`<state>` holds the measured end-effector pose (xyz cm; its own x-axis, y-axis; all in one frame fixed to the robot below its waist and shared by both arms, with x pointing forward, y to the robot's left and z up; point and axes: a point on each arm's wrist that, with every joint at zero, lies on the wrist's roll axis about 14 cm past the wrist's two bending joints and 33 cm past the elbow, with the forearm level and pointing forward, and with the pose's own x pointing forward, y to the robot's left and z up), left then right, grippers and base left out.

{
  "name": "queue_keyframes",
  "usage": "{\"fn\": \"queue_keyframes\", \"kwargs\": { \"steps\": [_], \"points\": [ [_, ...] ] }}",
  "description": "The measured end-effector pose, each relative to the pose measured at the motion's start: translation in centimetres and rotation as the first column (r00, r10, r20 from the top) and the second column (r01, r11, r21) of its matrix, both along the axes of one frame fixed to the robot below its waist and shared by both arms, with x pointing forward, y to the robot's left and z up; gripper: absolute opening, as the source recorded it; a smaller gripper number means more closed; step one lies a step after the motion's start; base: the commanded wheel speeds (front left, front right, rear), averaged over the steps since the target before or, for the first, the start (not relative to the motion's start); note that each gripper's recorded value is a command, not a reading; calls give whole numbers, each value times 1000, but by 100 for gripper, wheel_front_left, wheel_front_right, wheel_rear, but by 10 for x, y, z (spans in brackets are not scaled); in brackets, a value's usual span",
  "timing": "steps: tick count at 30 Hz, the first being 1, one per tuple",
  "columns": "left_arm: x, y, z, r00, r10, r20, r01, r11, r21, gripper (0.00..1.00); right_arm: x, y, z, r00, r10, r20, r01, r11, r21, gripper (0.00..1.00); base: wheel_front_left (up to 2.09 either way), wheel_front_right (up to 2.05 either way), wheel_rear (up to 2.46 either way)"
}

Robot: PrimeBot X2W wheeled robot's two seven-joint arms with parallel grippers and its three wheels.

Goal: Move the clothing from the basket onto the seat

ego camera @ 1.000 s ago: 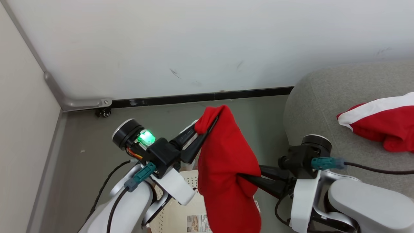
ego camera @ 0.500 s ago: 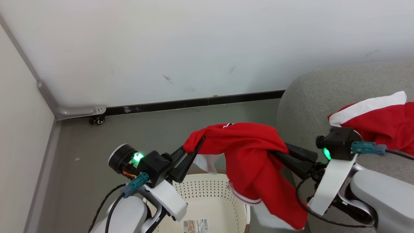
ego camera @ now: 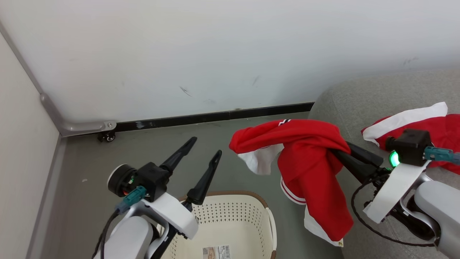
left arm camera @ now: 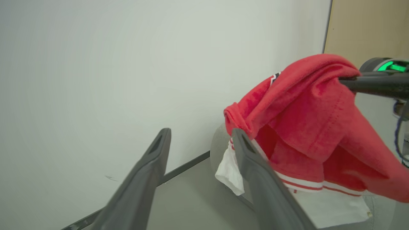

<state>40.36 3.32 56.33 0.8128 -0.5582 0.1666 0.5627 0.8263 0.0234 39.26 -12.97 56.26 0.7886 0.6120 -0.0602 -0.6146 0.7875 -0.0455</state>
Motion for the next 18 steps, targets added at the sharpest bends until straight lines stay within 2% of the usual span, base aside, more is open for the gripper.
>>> {"fn": "queue_keyframes", "kwargs": {
  "steps": [10, 18],
  "points": [
    [10, 9, 8, 998, 59, 10, -59, 998, -29, 100, -5, -37, -11, 993, -118, -29, 118, 993, 23, 0, 0, 0, 0],
    [11, -6, 17, 999, 36, 24, -35, 998, -57, 100, -16, -69, -17, 974, -222, -46, 225, 973, 55, 0, 0, 0, 0]
  ]
}}
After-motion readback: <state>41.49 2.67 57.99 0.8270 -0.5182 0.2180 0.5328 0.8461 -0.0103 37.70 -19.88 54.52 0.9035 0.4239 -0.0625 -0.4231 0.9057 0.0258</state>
